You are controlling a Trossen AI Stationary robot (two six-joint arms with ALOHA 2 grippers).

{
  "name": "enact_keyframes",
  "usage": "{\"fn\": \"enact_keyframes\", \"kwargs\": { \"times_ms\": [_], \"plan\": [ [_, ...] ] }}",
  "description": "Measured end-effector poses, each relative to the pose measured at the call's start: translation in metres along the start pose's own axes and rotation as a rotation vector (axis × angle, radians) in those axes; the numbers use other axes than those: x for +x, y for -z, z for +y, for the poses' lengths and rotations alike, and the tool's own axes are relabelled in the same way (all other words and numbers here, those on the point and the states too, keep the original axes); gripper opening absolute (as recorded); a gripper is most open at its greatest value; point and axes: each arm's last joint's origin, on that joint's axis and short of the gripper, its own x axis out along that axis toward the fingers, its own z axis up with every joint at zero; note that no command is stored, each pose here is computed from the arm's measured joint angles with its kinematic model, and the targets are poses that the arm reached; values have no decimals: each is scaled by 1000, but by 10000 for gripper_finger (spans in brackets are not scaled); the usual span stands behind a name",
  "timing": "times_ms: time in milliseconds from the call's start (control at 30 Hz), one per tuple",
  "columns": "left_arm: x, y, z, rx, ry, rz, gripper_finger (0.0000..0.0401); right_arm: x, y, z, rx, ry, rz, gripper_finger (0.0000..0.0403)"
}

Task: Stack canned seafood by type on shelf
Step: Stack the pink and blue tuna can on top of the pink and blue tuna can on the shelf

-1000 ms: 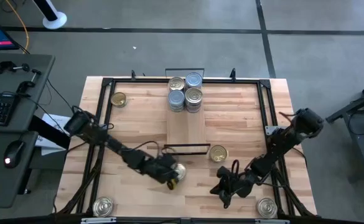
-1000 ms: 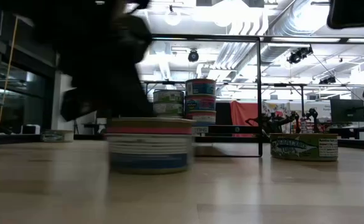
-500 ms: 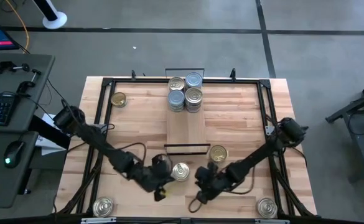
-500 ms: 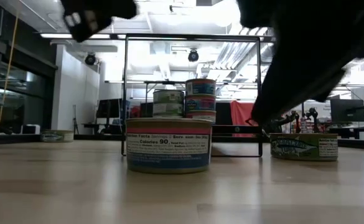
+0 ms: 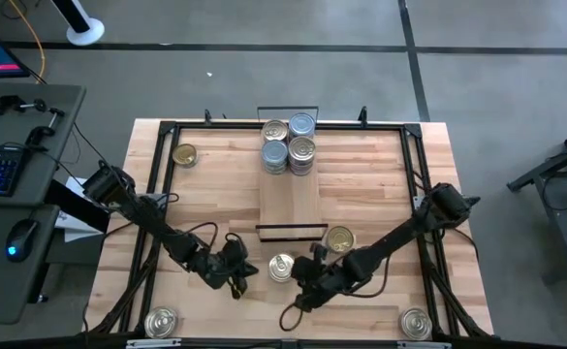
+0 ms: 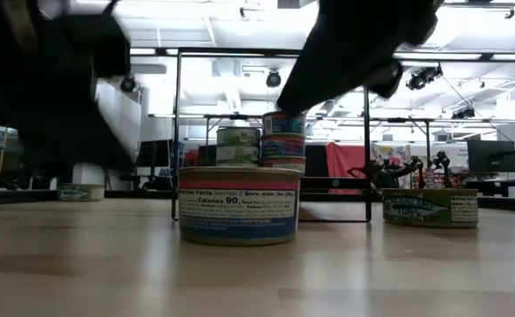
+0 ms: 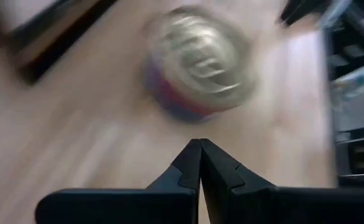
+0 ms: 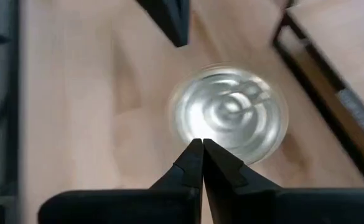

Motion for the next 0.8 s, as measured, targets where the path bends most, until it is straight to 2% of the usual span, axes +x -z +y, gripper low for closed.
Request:
{"fn": "enact_keyframes", "kwargs": {
  "times_ms": [100,267,500,800],
  "plan": [
    [2,4,11,-16,-22,-5,0,11,-2,-5,44,42,-31,0],
    [11,7,15,-27,-25,-21,0,25,4,-11,81,88,-13,0],
    [36,12,6,-26,-39,-20,0,26,8,-13,120,151,-34,0],
    [65,5,-6,-31,-55,-49,0,24,16,-12,111,181,-1,0]
  ]
}}
